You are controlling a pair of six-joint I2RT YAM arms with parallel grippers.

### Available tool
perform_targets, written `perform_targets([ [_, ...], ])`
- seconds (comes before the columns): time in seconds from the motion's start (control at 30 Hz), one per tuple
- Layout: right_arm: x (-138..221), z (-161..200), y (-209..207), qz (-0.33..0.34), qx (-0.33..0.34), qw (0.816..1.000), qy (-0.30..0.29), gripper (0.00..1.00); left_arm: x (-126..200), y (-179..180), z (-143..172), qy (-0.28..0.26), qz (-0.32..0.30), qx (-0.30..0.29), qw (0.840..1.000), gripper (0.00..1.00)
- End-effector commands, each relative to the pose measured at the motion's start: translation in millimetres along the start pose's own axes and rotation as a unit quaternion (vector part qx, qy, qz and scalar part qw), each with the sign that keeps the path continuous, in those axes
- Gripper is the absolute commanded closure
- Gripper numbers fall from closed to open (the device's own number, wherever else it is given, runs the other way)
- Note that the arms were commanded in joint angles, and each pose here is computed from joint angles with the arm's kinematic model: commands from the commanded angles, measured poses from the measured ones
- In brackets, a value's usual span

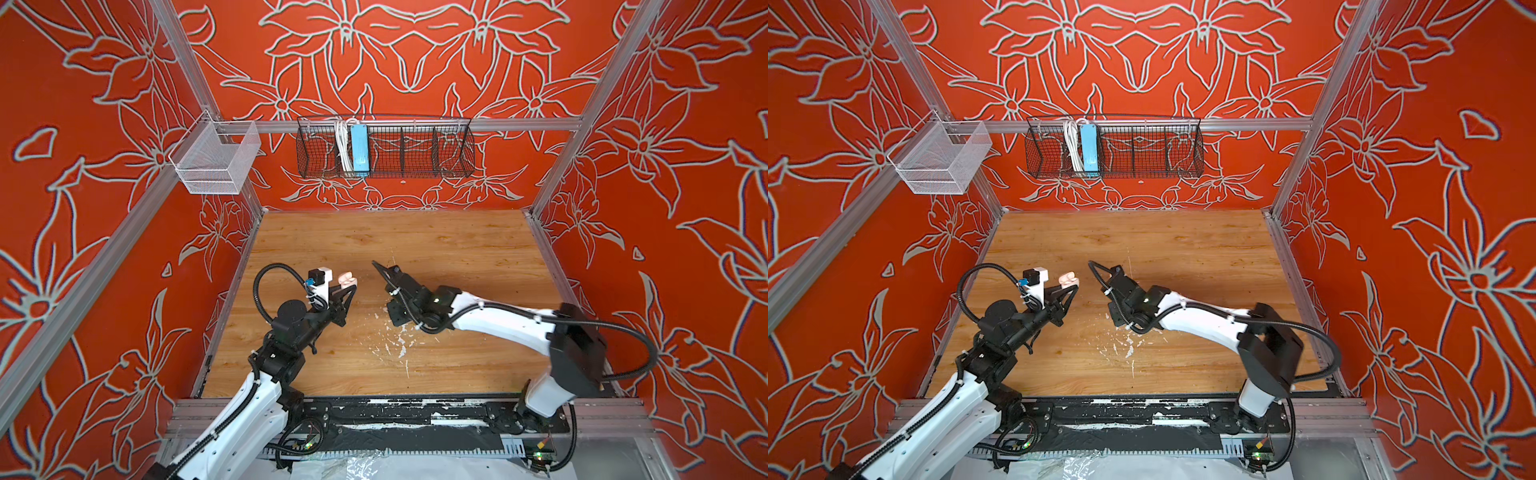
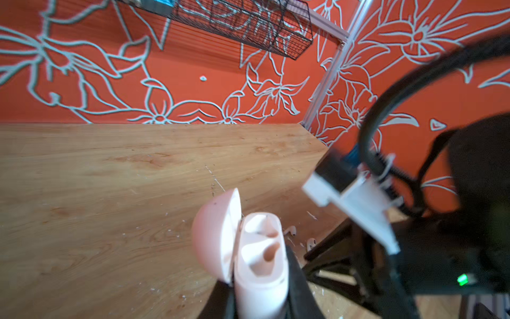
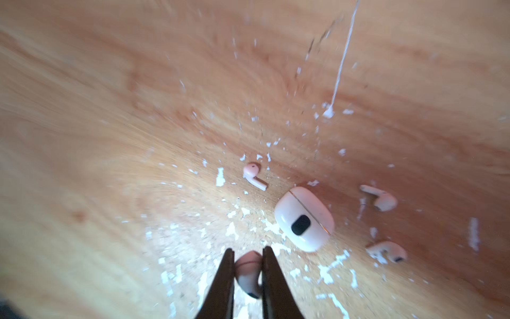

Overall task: Insert wireless bluetooth earbuds into charging case
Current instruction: Pick up the wireless bluetooth earbud from the center of the table.

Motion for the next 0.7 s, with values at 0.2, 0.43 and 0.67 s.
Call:
perform_targets([
  [0.2,92,-12,-23,-0.066,-0.124,0.978,-0.156,0.85,-2,-29,2,-0.034,0.158,-0.103,0.982,1.00],
  [0.43,139,-14,-27,-0.140,-0.178,0.940,-0.257,0.85,2,-42,10,-0.048,0.218,-0.150,0.963,1.00],
  [0.67,161,-13,-8,-0.201,-0.207,0.906,-0.308,0.85,12,-45,14,-0.082,0.228,-0.165,0.956,1.00],
])
Point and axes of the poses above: each gripper's point midway between its finger pads, its own x axis back along the fingers, its own y axis along the line the jaws close on, z = x × y, the point moved 10 cm from there along x, back along the fingers, and after that the axes turned 5 degrees about x, right-handed, at the moved point
